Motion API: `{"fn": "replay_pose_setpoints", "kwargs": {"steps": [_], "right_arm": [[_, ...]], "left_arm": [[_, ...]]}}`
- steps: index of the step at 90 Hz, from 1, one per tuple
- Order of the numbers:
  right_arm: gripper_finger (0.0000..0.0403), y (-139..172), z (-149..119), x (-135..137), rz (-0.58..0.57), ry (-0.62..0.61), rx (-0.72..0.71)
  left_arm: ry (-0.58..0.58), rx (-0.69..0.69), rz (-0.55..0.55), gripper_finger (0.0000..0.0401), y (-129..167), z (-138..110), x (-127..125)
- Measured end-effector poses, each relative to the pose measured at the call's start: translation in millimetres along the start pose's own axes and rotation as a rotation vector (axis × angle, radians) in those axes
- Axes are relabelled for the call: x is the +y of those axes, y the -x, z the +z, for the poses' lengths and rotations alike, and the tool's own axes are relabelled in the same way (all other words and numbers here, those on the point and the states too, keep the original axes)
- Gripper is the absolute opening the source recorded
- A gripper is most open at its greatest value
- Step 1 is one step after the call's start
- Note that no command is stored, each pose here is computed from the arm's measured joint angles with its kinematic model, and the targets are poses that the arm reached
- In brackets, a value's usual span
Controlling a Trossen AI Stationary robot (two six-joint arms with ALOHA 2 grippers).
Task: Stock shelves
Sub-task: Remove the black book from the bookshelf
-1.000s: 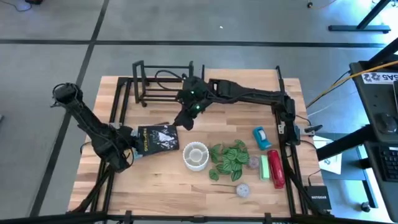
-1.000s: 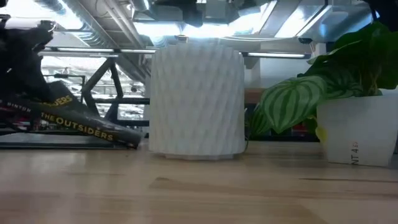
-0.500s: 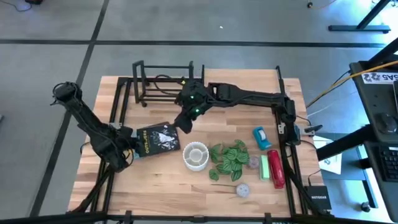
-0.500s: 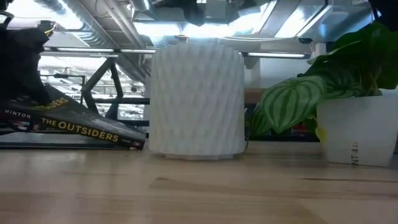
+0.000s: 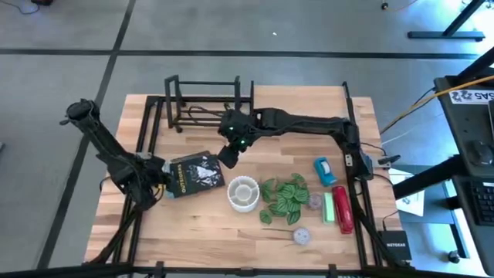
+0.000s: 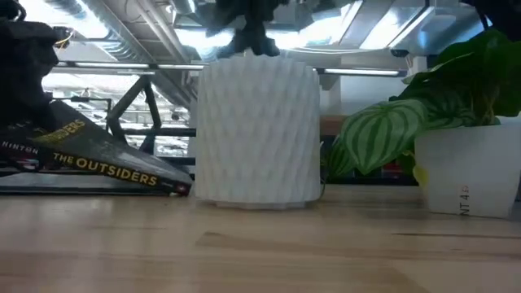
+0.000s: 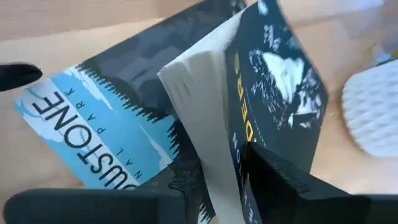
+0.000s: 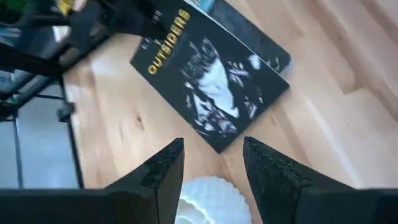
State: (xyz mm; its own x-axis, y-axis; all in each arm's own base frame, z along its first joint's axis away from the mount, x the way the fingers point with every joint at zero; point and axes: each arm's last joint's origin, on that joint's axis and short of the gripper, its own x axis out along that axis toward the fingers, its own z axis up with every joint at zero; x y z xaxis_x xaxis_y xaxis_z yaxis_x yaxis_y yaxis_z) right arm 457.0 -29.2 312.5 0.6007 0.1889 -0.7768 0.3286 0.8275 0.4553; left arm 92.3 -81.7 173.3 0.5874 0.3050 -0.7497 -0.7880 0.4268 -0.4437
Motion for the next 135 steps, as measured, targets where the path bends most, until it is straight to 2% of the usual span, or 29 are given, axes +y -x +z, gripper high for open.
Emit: {"fn": "replay_pose_setpoints", "kwargs": {"steps": [20, 48, 58, 70, 84, 94, 106, 113, 119, 129, 135], "right_arm": [[0.015, -9, -1, -2, 0.018, 0.009, 0.033], [0.015, -9, -1, -2, 0.029, 0.018, 0.035], [0.015, -9, -1, -2, 0.029, 0.033, 0.035], [0.015, -9, -2, -6, -0.004, 0.022, 0.046], [0.0141, -27, -2, -20, -0.025, -0.007, 0.098], [0.0111, -42, -2, -34, -0.036, -0.04, 0.153], [0.0059, -63, -6, -50, -0.075, -0.07, 0.212], [0.0027, -76, -10, -58, -0.099, -0.086, 0.251], [0.0008, -87, -13, -63, -0.105, -0.097, 0.283], [0.0009, -102, -20, -67, -0.118, -0.108, 0.329], [0.001, -109, -24, -68, -0.135, -0.112, 0.353]], "left_arm": [[-0.053, -0.005, 0.004, 0.01, -1, 1, 0], [-0.004, -0.001, -0.04, 0.0187, 5, 7, 1], [0.006, 0.009, -0.062, 0.02, 8, 11, 1], [0.002, 0.008, -0.081, 0.0196, 19, 21, -7], [-0.086, -0.033, -0.137, 0.0178, 47, 44, -31], [-0.179, -0.011, -0.249, 0.0165, 65, 55, -53], [-0.248, 0.084, -0.362, 0.0149, 62, 48, -69], [-0.251, 0.138, -0.33, 0.0139, 49, 37, -69], [-0.219, 0.163, -0.259, 0.0133, 35, 29, -66], [-0.155, 0.197, -0.149, 0.0125, 15, 17, -60], [-0.12, 0.233, -0.143, 0.0123, 6, 10, -61]]}}
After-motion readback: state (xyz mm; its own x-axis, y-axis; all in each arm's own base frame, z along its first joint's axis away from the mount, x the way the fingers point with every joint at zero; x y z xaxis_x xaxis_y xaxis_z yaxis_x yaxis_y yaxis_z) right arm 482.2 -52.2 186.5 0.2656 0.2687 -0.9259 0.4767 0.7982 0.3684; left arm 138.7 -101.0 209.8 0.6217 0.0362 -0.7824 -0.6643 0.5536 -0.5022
